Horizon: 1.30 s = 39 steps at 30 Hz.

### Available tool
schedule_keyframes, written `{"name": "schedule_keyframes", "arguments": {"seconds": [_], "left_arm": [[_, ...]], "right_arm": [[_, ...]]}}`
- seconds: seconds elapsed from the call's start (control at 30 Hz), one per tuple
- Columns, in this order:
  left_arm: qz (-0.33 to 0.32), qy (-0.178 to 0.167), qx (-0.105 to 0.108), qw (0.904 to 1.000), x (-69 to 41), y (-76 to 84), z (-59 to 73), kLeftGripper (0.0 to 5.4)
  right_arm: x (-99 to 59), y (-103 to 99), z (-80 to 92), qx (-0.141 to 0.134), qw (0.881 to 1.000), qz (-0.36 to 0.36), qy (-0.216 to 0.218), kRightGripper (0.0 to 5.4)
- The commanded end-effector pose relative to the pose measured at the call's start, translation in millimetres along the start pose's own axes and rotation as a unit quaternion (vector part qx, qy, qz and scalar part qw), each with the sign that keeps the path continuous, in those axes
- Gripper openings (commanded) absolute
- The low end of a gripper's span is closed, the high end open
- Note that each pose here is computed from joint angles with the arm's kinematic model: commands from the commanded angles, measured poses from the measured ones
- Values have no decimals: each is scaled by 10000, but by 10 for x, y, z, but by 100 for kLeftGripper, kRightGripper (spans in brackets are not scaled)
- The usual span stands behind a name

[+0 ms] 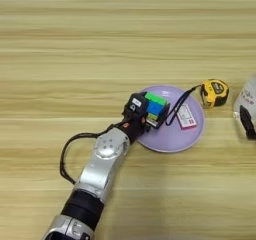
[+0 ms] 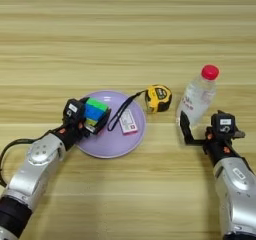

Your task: Move the objects on the table

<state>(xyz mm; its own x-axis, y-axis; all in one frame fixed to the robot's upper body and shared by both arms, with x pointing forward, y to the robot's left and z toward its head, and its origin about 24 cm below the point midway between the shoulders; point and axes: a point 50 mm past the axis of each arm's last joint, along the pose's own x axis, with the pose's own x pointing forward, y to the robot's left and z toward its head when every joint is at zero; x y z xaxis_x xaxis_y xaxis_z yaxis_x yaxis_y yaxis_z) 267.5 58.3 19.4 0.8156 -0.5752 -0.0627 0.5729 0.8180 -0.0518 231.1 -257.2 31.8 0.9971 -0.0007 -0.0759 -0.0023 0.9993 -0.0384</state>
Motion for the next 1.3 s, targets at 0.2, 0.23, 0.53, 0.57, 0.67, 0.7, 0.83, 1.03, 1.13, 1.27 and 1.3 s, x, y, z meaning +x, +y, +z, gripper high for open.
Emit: {"name": "schedule_keyframes", "arguments": {"seconds": [0.2,0.23,0.53,0.57,0.67,0.7,0.83,1.03,1.13,1.27,1.3], "left_arm": [[17,-62,46,10000,26,10,52,432],[19,-71,45,10000,24,9,56,432],[49,-151,15,9999,18,14,84,457],[48,-157,13,9999,17,13,86,465],[59,-210,0,9998,14,17,99,488],[79,-232,-7,9997,12,20,105,494],[181,-326,-46,9993,8,45,132,530],[241,-516,-127,9983,1,58,186,537],[240,-585,-147,9979,-4,58,206,537],[269,-723,-205,9968,-17,67,245,537],[292,-753,-214,9965,-21,75,254,537]], "right_arm": [[0,-2,17,37,10000,-30,-5,540],[-2,-2,19,35,10000,-30,-7,540],[-4,-8,21,31,10000,-27,-8,540],[-4,-9,21,32,10000,-26,-8,540],[-6,-9,20,34,10000,-27,-7,540],[-7,-8,19,34,10000,-25,-6,540],[-10,-7,20,34,10000,-16,-5,540],[-12,-6,19,33,10000,-7,0,540],[-11,-6,18,33,10000,-3,2,540],[-16,-11,23,23,10000,2,5,540],[-19,-13,27,17,10000,8,7,540]]}}
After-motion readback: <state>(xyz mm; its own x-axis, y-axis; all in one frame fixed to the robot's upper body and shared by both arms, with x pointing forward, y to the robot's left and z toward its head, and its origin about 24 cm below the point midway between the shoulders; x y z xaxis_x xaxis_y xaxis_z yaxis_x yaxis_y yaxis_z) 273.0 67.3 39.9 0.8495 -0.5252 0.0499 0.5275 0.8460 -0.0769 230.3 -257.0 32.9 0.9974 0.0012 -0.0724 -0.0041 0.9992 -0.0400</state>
